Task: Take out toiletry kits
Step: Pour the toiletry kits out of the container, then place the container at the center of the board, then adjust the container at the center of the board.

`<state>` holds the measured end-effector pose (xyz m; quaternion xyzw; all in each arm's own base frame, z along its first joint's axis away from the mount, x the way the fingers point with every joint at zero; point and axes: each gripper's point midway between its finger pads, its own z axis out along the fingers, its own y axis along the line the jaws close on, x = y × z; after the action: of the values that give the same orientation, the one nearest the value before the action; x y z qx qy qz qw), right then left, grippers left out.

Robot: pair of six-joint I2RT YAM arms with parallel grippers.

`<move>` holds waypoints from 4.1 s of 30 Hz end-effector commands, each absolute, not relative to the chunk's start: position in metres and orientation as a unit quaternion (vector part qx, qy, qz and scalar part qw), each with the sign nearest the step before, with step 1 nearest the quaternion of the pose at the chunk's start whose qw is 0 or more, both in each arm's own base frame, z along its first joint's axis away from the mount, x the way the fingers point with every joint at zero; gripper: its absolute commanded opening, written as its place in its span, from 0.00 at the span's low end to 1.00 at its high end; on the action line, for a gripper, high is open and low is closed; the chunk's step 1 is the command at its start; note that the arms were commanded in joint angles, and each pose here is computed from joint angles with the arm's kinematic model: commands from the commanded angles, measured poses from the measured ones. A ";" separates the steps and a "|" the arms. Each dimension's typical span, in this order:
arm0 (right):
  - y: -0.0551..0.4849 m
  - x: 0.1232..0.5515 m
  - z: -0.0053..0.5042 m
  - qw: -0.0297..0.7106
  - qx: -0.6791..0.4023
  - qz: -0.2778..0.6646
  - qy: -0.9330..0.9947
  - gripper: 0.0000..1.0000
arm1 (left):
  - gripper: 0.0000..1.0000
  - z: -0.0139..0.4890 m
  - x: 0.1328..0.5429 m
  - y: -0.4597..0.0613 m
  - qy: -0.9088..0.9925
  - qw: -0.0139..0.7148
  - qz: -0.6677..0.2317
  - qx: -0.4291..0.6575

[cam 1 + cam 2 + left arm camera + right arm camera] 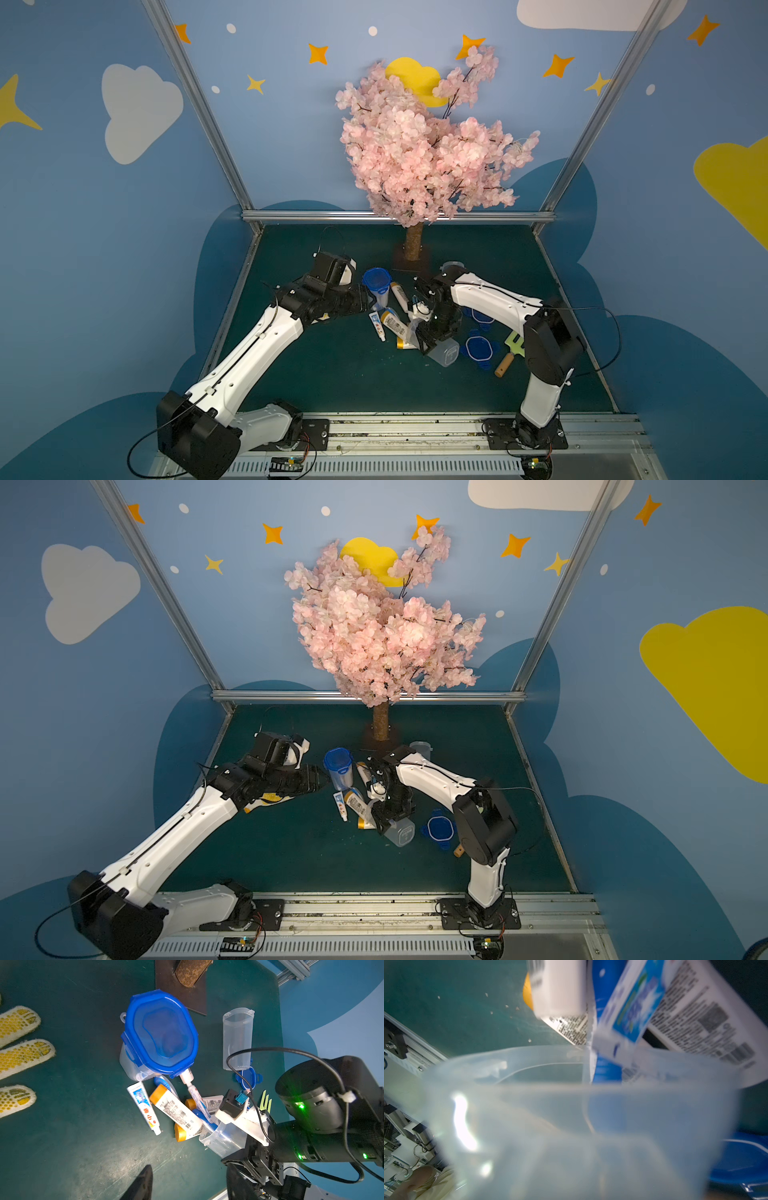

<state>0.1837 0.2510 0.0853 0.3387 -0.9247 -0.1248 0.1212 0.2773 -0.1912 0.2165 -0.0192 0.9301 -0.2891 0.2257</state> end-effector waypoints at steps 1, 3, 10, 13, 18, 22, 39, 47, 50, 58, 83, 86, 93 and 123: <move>0.253 0.175 0.097 0.119 0.340 -0.155 -0.920 0.12 | 0.57 0.216 0.281 -0.193 0.931 0.228 -0.286 -0.011; 0.251 0.171 0.107 0.109 0.335 -0.173 -0.920 0.12 | 0.57 0.215 0.282 -0.192 0.931 0.228 -0.284 -0.013; 0.248 0.159 0.123 0.109 0.308 -0.249 -0.912 0.14 | 0.63 0.214 0.286 -0.194 0.931 0.227 -0.285 -0.014; 0.244 0.160 0.122 0.110 0.302 -0.254 -0.912 0.12 | 0.63 0.215 0.286 -0.195 0.931 0.227 -0.287 -0.014; 0.224 0.184 0.142 0.048 0.271 -0.257 -0.926 0.10 | 0.64 0.217 0.286 -0.190 0.931 0.237 -0.276 -0.017; 0.198 0.226 0.166 -0.049 0.208 -0.264 -0.941 0.09 | 0.64 0.217 0.289 -0.191 0.931 0.237 -0.278 -0.016; 0.216 0.365 0.151 -0.224 0.100 -0.230 -0.942 0.02 | 0.75 0.212 0.296 -0.190 0.935 0.235 -0.266 -0.023; 0.229 0.404 0.110 -0.230 0.082 -0.191 -0.951 0.13 | 0.87 0.214 0.298 -0.191 0.935 0.236 -0.266 -0.022; 0.224 0.409 0.093 -0.221 0.072 -0.166 -0.958 0.15 | 0.89 0.214 0.298 -0.191 0.935 0.235 -0.264 -0.021; 0.190 0.414 0.069 -0.212 0.069 -0.092 -0.970 0.57 | 0.90 0.221 0.299 -0.187 0.933 0.247 -0.259 -0.023; 0.227 0.384 0.215 -0.450 0.105 -0.248 -0.851 0.84 | 0.92 0.232 0.312 -0.157 0.926 0.288 -0.235 -0.063; 0.246 0.376 0.218 -0.408 0.114 -0.301 -0.854 0.79 | 0.92 0.234 0.317 -0.156 0.921 0.299 -0.240 -0.066; 0.294 0.358 0.232 -0.342 0.162 -0.419 -0.825 0.38 | 0.65 0.233 0.326 -0.156 0.926 0.302 -0.223 -0.048; 0.383 0.391 0.184 -0.253 0.130 -0.506 -0.814 0.43 | 0.18 0.151 0.346 -0.203 0.958 0.201 -0.202 -0.035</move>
<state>0.3907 0.3713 0.1753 0.1209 -0.8250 -0.4947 -0.2449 0.3354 -0.2072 0.1406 -0.0312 0.9590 -0.2104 0.1874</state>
